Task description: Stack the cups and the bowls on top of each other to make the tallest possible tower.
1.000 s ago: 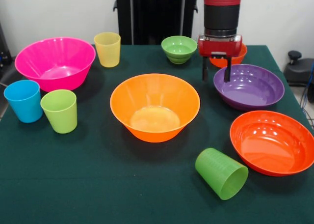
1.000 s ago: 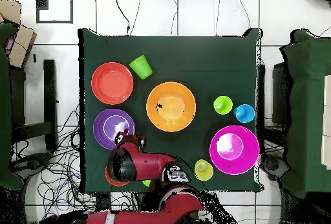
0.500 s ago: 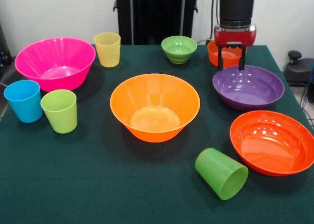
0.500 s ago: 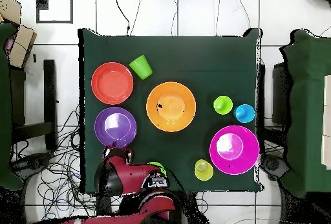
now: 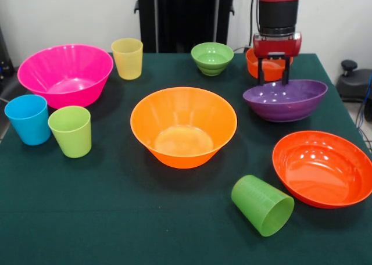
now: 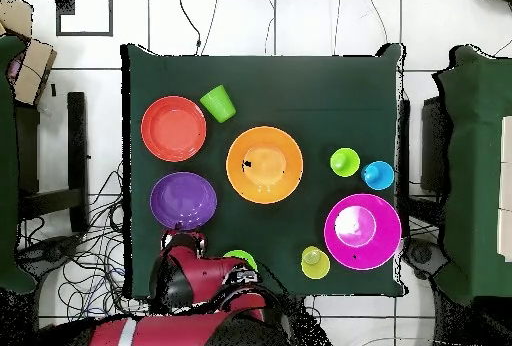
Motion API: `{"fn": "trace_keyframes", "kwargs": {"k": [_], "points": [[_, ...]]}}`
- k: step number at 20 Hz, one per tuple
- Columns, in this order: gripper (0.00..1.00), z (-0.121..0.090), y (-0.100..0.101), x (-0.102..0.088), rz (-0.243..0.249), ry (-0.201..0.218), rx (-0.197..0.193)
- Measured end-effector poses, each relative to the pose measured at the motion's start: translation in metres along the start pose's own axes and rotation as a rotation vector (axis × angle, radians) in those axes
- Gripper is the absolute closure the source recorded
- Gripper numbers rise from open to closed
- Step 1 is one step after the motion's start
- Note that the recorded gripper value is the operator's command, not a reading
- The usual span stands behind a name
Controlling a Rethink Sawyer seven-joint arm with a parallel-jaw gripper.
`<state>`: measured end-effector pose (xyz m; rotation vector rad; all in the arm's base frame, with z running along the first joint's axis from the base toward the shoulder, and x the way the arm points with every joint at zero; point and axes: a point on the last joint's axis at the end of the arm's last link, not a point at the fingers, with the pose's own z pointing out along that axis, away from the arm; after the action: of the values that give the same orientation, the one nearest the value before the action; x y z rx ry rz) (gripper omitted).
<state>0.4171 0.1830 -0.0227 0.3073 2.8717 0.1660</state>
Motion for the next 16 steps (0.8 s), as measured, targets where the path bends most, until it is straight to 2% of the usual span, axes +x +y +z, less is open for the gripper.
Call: {"fn": "trace_keyframes", "kwargs": {"k": [7,8,10,16], "points": [[0.0,-0.004,-0.024,-0.005,0.041,0.008,-0.012],[0.0,-0.01,-0.032,-0.012,0.07,0.005,-0.016],[0.0,-0.015,-0.036,-0.018,0.087,0.004,-0.02],[0.0,-0.03,-0.039,-0.038,0.119,0.004,-0.039]]}}
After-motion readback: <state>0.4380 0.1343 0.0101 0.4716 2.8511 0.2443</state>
